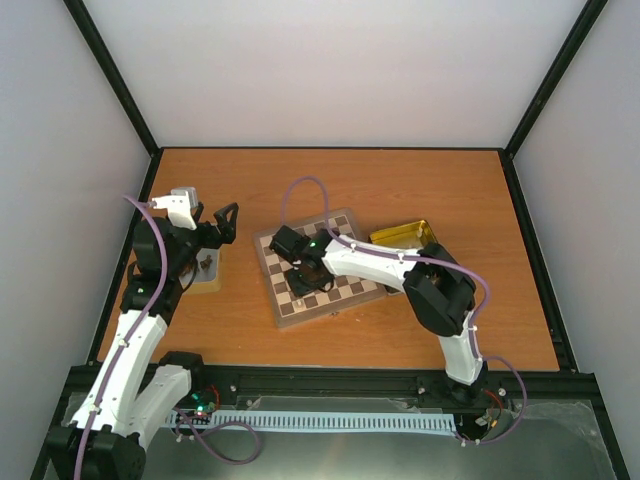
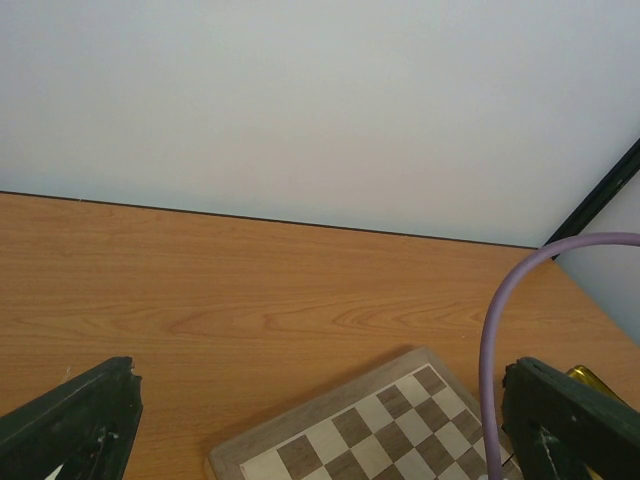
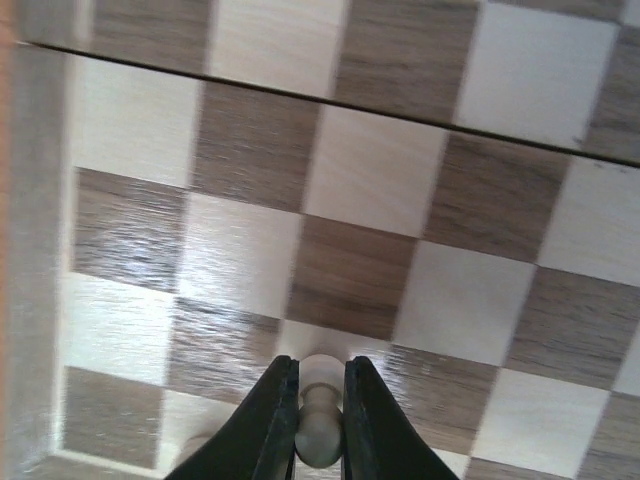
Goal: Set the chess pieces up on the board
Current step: Place the chess piece on the chessboard, then pick up the chess piece from the storage box.
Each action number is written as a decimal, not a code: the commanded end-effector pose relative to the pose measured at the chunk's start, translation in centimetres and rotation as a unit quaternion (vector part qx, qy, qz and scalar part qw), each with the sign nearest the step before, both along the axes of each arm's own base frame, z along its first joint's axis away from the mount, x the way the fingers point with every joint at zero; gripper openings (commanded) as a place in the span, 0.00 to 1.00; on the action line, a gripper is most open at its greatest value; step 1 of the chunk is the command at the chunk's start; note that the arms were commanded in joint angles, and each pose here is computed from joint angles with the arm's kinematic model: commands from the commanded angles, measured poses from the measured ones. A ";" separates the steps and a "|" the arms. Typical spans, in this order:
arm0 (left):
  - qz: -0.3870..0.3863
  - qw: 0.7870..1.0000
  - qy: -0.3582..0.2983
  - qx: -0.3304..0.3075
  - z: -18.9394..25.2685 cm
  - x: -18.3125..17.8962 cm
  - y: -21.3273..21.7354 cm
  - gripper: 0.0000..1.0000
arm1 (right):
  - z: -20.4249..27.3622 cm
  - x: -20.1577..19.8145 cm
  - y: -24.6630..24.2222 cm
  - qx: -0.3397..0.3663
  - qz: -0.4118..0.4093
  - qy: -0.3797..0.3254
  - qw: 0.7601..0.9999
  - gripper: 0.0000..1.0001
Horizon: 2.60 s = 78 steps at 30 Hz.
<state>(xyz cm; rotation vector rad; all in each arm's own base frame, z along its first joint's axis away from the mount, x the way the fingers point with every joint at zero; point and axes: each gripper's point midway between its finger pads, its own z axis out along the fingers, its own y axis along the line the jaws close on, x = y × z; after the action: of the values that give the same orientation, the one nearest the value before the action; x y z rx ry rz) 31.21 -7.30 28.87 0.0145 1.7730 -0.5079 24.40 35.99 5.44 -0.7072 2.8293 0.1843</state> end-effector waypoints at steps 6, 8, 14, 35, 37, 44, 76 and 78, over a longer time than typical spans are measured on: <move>0.024 0.999 -0.029 0.000 2.3 -0.2 0.8 1.00 | 1.4 -1.2 4.9 0.034 0.057 -0.009 0.998 0.13; 0.039 0.999 -0.026 0.002 2.2 -0.1 1.3 1.00 | 1.3 -1.6 5.6 0.034 0.065 -0.006 0.997 0.13; 0.079 0.997 -0.018 0.005 2.0 -0.1 2.6 1.00 | 0.7 -2.8 6.7 0.031 0.081 -0.001 0.996 0.13; 0.094 0.995 -0.019 0.007 2.1 -0.2 3.2 1.00 | 6.8 0.0 6.1 0.097 0.026 -0.062 0.993 0.33; 0.096 0.995 -0.020 0.008 2.2 -0.2 3.3 1.00 | 8.0 1.5 4.1 0.102 -0.013 -0.083 0.991 0.33; 0.094 0.995 -0.019 0.007 2.1 -0.2 3.2 1.00 | 10.0 7.8 -8.9 0.090 -0.192 -0.152 0.965 0.32; 0.085 0.996 -0.019 0.005 2.0 -0.2 2.9 1.00 | -0.7 14.3 -26.7 -0.051 -0.335 -0.103 0.935 0.25; 0.086 0.996 -0.019 0.005 2.0 -0.2 2.9 1.00 | -1.0 14.3 -26.8 -0.055 -0.337 -0.100 0.935 0.25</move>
<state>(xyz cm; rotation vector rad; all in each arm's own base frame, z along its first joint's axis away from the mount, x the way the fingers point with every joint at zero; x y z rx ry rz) 31.17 -4.19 28.61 -0.1235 1.7757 -0.3484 37.74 9.45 4.59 0.2319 2.7239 -0.1533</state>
